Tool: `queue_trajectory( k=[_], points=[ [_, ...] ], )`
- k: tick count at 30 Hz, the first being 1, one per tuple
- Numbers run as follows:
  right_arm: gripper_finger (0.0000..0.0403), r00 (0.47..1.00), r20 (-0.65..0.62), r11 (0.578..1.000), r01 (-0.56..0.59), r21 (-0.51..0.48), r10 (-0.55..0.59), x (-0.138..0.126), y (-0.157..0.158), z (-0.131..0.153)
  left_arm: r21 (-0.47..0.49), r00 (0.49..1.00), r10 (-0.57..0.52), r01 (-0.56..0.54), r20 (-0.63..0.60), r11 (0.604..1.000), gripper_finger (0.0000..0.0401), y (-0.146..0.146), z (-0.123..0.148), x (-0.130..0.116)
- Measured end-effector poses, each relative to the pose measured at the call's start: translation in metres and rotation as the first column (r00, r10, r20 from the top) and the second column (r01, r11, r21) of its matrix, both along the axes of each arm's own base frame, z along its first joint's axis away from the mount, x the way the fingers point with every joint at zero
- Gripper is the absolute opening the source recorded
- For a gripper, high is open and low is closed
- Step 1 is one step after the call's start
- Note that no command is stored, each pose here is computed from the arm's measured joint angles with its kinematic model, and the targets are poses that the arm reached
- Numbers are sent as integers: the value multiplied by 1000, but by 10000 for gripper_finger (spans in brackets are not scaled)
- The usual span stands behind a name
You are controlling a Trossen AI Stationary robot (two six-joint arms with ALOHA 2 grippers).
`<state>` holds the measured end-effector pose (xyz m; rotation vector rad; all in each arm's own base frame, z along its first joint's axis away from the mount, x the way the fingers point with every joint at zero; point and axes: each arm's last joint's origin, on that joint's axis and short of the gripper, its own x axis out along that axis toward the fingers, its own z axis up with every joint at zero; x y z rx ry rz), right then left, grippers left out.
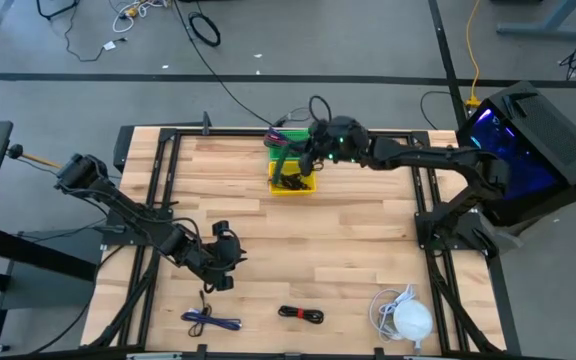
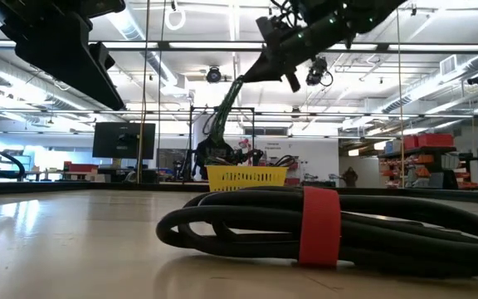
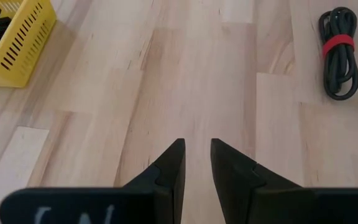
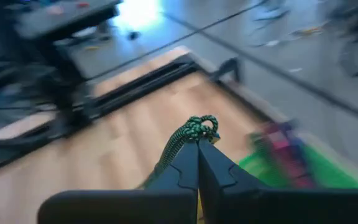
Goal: Pick & Place USB Port
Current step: Put the green patterned charger cable into the green basket
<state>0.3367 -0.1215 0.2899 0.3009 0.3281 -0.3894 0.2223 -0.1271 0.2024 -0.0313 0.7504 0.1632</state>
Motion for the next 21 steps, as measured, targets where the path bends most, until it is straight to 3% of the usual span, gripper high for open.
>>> queue_trajectory(
  k=[5,12,21],
  points=[
    [0,984,-86,983,149,-107,-159,-4,-12,21,1,1000,0,0,0,1000,80,0,0,0],
    [0,948,-158,936,226,-271,-275,-7,-16,26,2,1000,-2,2,-1,1000,80,0,0,0],
    [0,866,-372,902,176,-395,-332,4,-24,-11,24,1000,-12,12,-2,1000,80,0,0,0]
  ],
)
